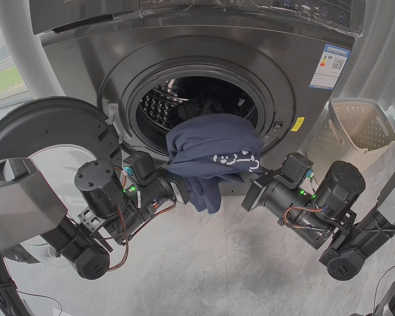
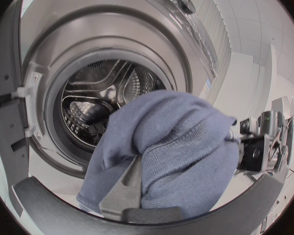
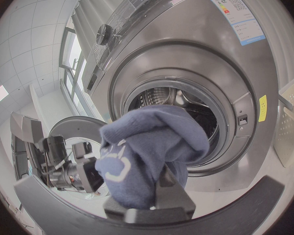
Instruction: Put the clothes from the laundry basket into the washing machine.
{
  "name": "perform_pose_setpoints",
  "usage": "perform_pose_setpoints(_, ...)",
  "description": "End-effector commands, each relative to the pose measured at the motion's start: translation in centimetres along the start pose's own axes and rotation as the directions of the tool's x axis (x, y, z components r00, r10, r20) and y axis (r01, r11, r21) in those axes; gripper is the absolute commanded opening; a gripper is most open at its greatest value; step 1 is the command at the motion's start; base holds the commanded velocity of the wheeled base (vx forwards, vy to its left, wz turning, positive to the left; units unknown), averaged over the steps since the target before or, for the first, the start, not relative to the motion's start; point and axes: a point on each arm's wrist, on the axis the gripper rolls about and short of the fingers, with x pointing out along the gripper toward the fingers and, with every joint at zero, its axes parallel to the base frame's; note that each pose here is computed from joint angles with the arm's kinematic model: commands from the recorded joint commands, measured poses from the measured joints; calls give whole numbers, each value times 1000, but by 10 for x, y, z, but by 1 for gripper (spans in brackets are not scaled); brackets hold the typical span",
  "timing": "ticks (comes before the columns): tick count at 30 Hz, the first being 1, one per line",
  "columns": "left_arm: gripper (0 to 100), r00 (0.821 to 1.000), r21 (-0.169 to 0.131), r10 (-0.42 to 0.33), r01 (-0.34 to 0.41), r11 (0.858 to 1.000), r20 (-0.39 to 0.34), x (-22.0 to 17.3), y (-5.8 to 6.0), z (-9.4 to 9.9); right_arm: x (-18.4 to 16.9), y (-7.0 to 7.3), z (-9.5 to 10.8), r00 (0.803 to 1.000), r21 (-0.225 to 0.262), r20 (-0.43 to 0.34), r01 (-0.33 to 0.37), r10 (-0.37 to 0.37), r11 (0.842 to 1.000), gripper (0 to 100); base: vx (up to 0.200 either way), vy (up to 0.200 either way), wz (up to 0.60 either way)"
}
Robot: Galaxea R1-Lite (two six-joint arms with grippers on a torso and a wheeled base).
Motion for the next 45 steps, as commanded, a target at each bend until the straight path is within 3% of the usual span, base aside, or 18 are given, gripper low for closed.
perform_pose_setpoints(1,0,999,0,-8,8,1000,53,-6,-3,20,1,1,-12,999,1,-40,-2,2,1000,0,0,0,0)
perform_pose_setpoints(4,0,999,-1,-6,6,1000,46,-7,-3,18,1,2,-13,999,1,-44,-11,11,1000,0,0,0,0)
perform_pose_setpoints(5,0,999,-1,-7,7,1000,47,-7,-3,19,1,3,-13,999,1,-44,-12,12,1000,100,0,0,0)
perform_pose_setpoints(9,0,999,0,-4,4,1000,51,-9,-3,20,0,8,-11,999,6,-40,-33,34,999,100,0,0,0)
perform_pose_setpoints(13,0,998,5,16,-16,1000,61,-23,-5,30,-34,19,-24,981,-10,-165,-105,102,994,100,0,0,0)
perform_pose_setpoints(15,0,998,5,15,-16,1000,62,-23,-5,31,-35,19,-25,979,-12,-171,-112,109,994,100,0,0,0)
perform_pose_setpoints(16,0,999,-1,15,-15,1000,50,-35,-6,34,-63,22,-38,937,-42,-292,-216,195,976,100,0,0,0)
perform_pose_setpoints(18,0,999,-2,19,-19,1000,26,-44,-6,31,-75,20,-44,916,-47,-345,-234,204,971,100,0,0,0)
perform_pose_setpoints(19,0,999,-2,19,-19,1000,26,-44,-6,31,-75,20,-44,916,-47,-345,-234,204,971,100,0,0,0)
perform_pose_setpoints(21,0,999,1,24,-24,1000,-26,-60,-6,25,-85,14,-48,905,-46,-385,-214,180,976,100,0,0,0)
perform_pose_setpoints(24,0,999,-1,18,-18,1000,-42,-69,-7,25,-88,11,-48,903,-48,-394,-204,169,978,100,0,0,0)
perform_pose_setpoints(27,0,997,-7,1,-1,1000,-76,-90,-8,25,-96,-7,-46,908,-65,-409,-132,94,989,100,0,0,0)
perform_pose_setpoints(32,0,993,31,-5,9,999,-120,-102,-8,20,-96,-23,-45,913,-88,-407,-65,24,994,100,0,0,0)
perform_pose_setpoints(36,0,990,34,-14,19,999,-143,-107,-8,16,-95,-36,-42,920,-97,-391,-4,-34,995,100,0,0,0)
perform_pose_setpoints(45,0,985,33,-22,28,999,-169,-104,-9,9,-95,-38,-44,916,-96,-398,12,-50,995,100,44,0,0)
